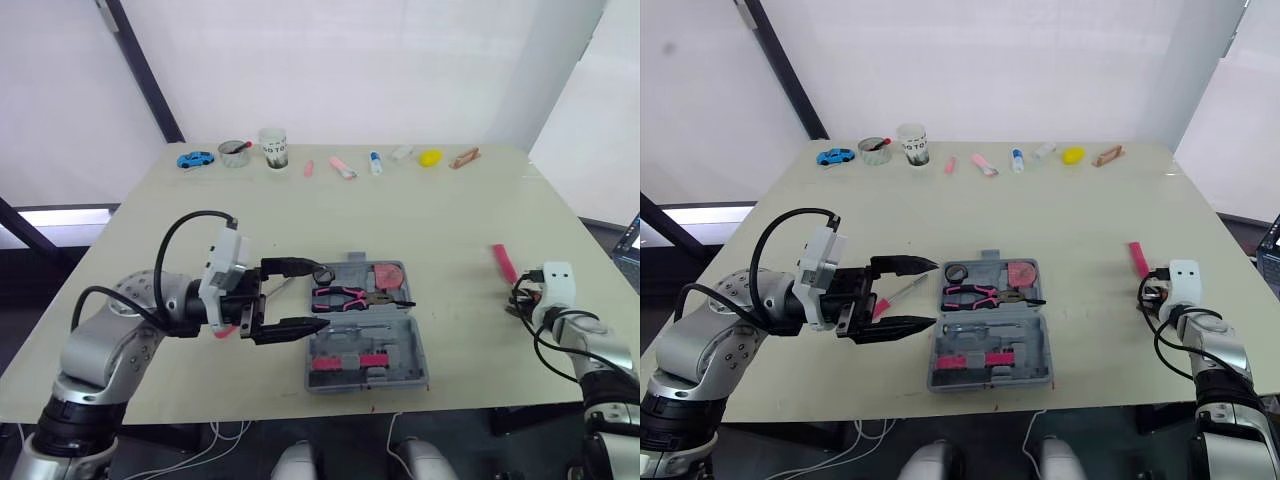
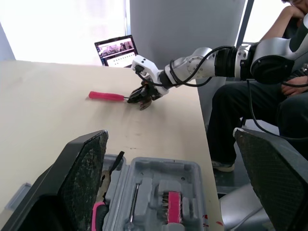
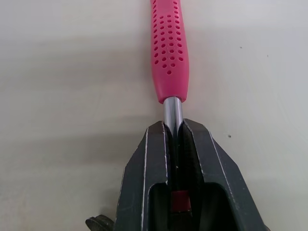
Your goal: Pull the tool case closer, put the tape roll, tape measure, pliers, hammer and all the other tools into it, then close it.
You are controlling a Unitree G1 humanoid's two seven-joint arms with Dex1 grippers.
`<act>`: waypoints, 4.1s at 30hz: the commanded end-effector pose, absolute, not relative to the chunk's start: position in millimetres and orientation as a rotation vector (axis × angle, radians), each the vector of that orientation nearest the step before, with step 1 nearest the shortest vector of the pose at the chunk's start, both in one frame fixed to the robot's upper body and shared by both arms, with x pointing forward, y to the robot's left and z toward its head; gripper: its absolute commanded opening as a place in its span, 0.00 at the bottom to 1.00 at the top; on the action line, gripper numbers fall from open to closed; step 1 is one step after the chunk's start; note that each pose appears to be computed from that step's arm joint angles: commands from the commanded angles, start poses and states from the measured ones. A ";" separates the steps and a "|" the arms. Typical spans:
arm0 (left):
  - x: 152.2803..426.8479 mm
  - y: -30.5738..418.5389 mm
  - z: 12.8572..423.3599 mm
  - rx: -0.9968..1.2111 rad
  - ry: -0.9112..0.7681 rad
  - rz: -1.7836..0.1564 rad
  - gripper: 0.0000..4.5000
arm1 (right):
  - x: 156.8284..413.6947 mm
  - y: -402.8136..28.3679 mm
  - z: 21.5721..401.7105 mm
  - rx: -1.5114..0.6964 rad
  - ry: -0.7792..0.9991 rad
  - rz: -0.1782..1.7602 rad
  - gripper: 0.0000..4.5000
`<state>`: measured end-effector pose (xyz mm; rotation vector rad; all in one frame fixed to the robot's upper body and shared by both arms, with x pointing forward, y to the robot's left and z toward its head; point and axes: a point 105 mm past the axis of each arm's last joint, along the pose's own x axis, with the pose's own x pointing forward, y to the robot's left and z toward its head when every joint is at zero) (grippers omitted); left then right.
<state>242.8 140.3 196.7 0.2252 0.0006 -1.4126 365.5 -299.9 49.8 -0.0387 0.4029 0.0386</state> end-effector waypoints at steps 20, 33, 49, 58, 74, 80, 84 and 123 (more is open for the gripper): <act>238.3 205.8 162.0 0.324 0.105 -1.376 1.00 | 279.7 -108.2 144.3 -0.517 0.362 1.181 0.00; 234.6 239.7 131.6 0.367 0.203 -1.338 1.00 | 268.2 -50.8 115.4 -0.823 0.427 1.381 0.00; 234.2 241.5 136.5 0.371 0.202 -1.331 1.00 | 287.0 -39.4 96.0 -0.962 0.435 1.372 0.00; 235.2 241.6 136.1 0.369 0.200 -1.329 1.00 | 289.3 -48.1 100.2 -0.949 0.448 1.356 0.00; 236.4 239.1 136.7 0.363 0.190 -1.327 1.00 | 289.5 -40.0 94.0 -0.970 0.461 1.365 0.00; 236.4 238.5 137.1 0.361 0.184 -1.322 1.00 | 288.9 -37.8 92.8 -0.972 0.449 1.375 0.00; 236.0 238.0 137.1 0.356 0.181 -1.320 1.00 | 289.1 -38.4 91.7 -0.982 0.446 1.382 0.00; 237.6 242.0 137.9 0.341 0.184 -1.287 1.00 | 296.3 -26.5 84.7 -0.633 0.326 1.345 0.01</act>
